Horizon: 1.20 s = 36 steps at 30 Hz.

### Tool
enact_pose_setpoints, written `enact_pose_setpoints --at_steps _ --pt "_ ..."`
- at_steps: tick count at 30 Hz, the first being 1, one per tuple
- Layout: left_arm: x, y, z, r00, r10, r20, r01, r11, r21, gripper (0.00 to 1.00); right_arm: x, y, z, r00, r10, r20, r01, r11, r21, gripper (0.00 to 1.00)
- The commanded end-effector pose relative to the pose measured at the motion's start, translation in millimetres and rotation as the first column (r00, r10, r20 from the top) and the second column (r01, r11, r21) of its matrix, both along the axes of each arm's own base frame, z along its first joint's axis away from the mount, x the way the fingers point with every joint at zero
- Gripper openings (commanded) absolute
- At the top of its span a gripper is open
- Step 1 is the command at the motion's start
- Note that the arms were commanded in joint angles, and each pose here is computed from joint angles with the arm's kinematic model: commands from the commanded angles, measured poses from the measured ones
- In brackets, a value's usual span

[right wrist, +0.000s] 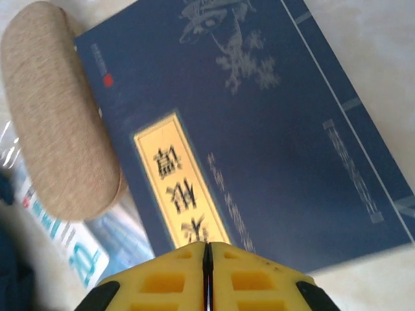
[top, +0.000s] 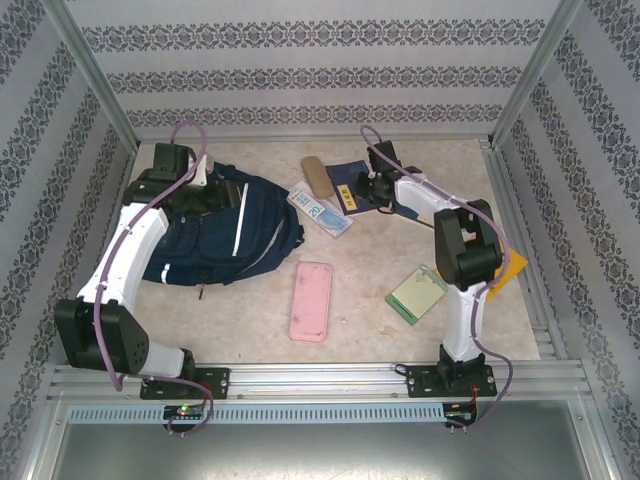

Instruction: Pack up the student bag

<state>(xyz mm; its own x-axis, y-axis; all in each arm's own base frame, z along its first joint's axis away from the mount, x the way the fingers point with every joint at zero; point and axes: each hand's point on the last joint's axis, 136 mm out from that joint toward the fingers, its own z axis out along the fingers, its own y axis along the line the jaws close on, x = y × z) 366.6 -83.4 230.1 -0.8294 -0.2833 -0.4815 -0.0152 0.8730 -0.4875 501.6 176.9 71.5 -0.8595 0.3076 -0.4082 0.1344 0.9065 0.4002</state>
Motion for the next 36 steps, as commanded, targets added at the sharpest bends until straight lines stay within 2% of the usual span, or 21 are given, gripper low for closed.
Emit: enact_pose_setpoints --at_steps 1,5,9,18,25,28,29,33,36 --pt "-5 -18 5 1.0 -0.008 0.017 0.009 0.999 -0.04 0.55 1 -9 -23 0.993 0.041 -0.115 -0.055 0.992 -0.116 0.11" --pt "-7 -32 1 1.0 -0.029 0.012 0.029 0.999 -0.036 0.55 6 -4 -40 0.981 0.068 -0.181 -0.097 0.983 -0.154 0.1" --pt "-4 -47 -2 0.999 -0.052 0.001 0.052 0.998 -0.037 0.55 -9 -4 -51 0.969 0.06 -0.239 -0.103 0.98 -0.169 0.09" --pt "15 -94 -22 0.993 -0.111 -0.041 0.109 0.992 -0.058 0.55 -89 -1 -63 0.935 0.045 -0.353 -0.097 0.987 -0.131 0.09" --pt "25 -159 -58 0.974 -0.2 -0.107 0.19 0.977 -0.097 0.55 -153 -6 -70 0.919 0.016 -0.393 -0.071 0.99 -0.126 0.09" --pt "31 -188 -72 0.963 -0.237 -0.129 0.223 0.968 -0.116 0.54 -163 -10 -65 0.928 0.014 -0.372 -0.063 0.991 -0.121 0.09" --pt "33 -196 -75 0.96 -0.245 -0.133 0.23 0.966 -0.121 0.55 -163 -12 -59 0.936 0.008 -0.352 -0.054 0.991 -0.122 0.11" --pt "45 -228 -93 0.952 -0.266 -0.154 0.245 0.959 -0.142 0.53 -151 -19 -18 0.98 0.009 -0.197 -0.024 0.997 -0.075 0.4" --pt "54 -247 -111 0.946 -0.272 -0.176 0.245 0.956 -0.158 0.51 -142 -32 6 0.994 0.001 -0.114 -0.009 0.997 -0.074 0.55"
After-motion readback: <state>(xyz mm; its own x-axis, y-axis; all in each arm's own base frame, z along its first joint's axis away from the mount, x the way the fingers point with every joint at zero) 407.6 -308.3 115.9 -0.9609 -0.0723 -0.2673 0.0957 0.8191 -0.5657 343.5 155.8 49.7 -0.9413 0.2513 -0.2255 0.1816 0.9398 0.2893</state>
